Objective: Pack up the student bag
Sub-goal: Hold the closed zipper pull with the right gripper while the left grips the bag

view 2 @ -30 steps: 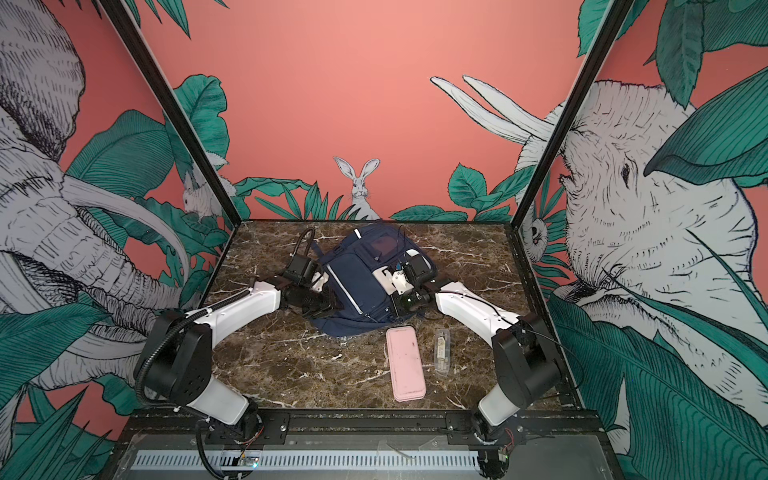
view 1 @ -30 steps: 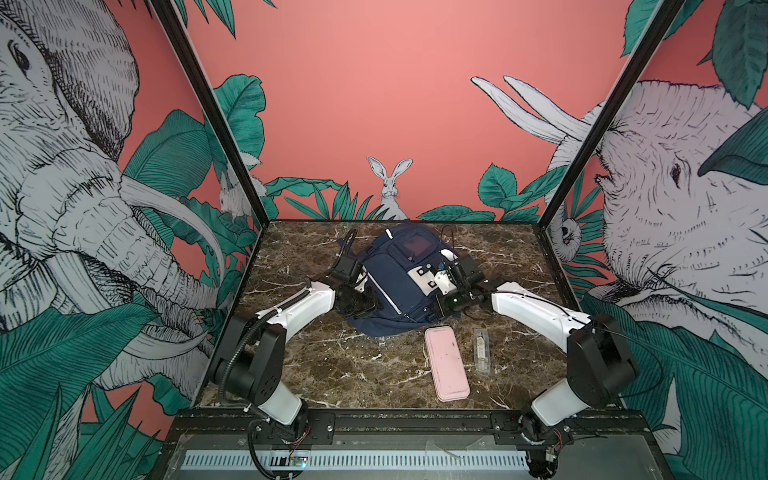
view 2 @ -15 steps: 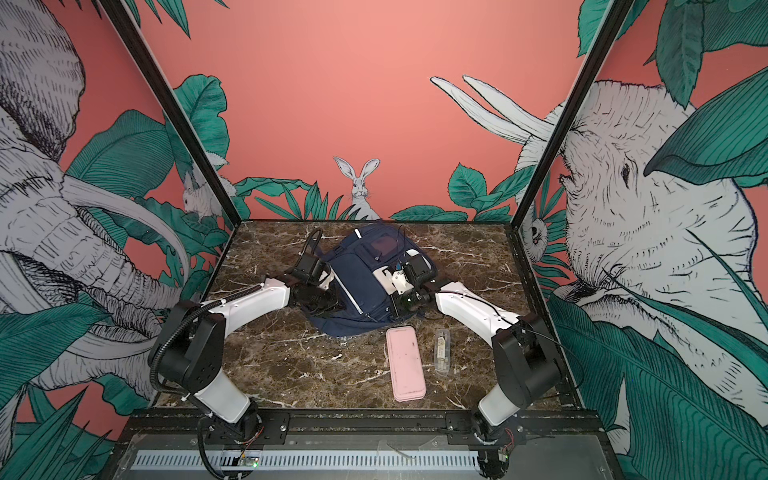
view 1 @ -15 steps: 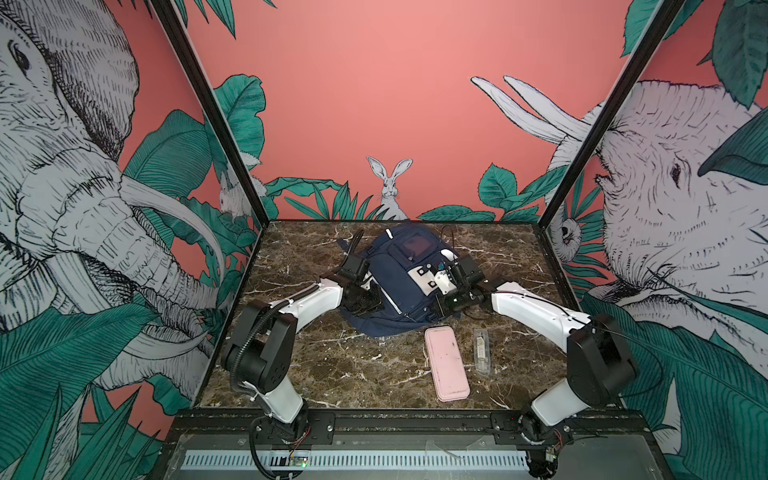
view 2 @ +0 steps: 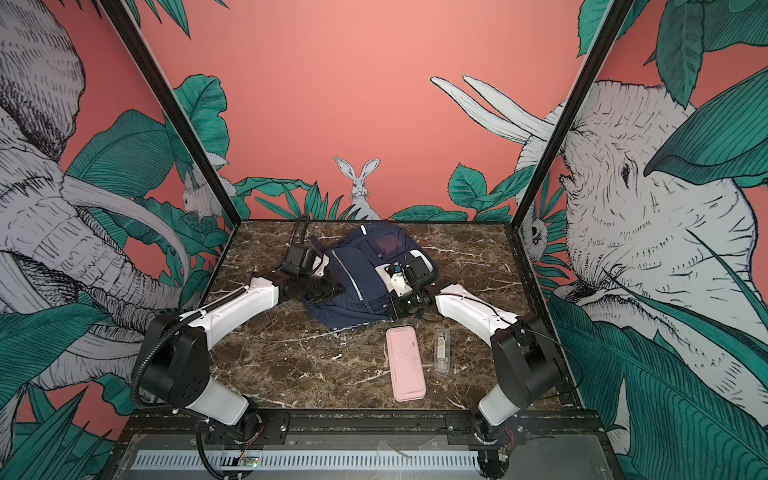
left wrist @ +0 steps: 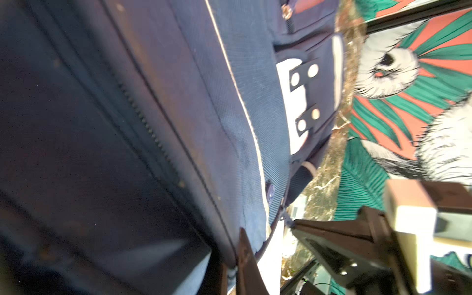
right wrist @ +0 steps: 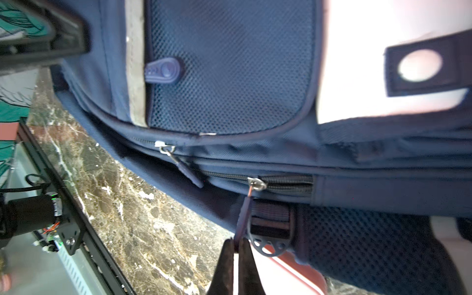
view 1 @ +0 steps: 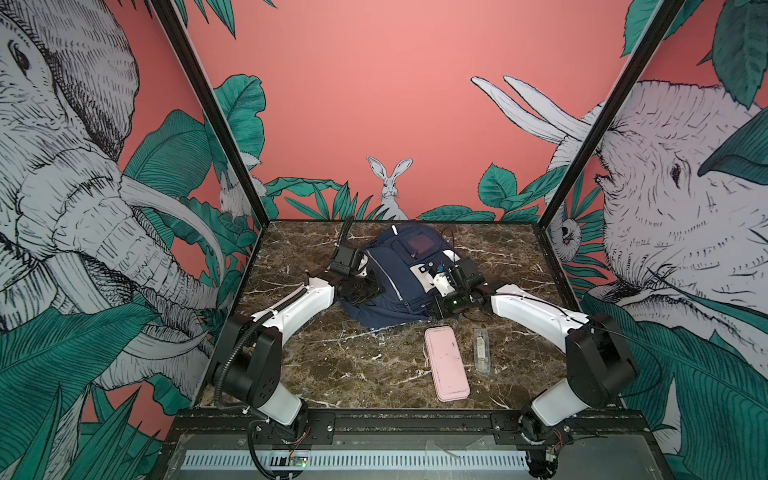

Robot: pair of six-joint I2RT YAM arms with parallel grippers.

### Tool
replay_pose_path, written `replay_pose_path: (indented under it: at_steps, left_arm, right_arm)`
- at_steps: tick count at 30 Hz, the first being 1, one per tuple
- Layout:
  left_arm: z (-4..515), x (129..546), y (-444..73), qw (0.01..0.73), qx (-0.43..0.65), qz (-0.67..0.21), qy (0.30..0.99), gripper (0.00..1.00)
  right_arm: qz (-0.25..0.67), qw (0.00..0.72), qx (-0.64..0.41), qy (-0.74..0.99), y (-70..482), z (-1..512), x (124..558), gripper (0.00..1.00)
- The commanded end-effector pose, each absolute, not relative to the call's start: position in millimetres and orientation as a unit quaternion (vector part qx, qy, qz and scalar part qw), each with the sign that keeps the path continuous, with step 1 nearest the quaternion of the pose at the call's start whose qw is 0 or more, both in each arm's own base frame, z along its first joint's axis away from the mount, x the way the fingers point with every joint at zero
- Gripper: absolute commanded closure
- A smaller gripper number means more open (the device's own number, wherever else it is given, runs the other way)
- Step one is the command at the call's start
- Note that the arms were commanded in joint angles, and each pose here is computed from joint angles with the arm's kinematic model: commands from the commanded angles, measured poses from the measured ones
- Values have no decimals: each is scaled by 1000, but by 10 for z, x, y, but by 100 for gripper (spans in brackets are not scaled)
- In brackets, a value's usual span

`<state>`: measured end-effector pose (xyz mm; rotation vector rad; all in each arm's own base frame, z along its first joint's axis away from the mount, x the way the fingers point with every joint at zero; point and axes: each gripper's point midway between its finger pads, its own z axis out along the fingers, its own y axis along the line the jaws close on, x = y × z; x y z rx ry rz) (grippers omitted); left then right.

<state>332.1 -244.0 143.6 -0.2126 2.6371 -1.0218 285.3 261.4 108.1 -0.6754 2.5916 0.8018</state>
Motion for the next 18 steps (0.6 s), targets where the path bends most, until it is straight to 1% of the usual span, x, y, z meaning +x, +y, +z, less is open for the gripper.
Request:
replay_pose_path:
  at_steps: [1,7,11,13,16,17,18]
  left_arm:
    - [2149,3553,-2607,241,-48,-436,866,100]
    - [2260,3592,-2605,254,-54,-444,858,100]
    - [2272,3625,-2592,262,-61,-441,856,100]
    - [2277,3639,-2566,267,-64,-438,856,100]
    - [2282,3655,-2517,268,-68,-432,858,100]
    - [2287,3652,-2513,268,-67,-433,858,100]
    - [2292,3648,-2514,267,-66,-433,858,100]
  right_arm:
    - [341,181,-249,888,2805,1293,2771,100]
    - [387,183,-246,870,2927,1420,2728,100]
    - [396,187,-249,864,2956,1495,2708,100]
    - [374,194,-248,873,2887,1486,2728,100]
    - [300,210,-233,901,2666,1387,2841,100]
    - [271,211,-229,911,2582,1347,2874,95]
    - [247,214,-223,918,2507,1317,2911,92]
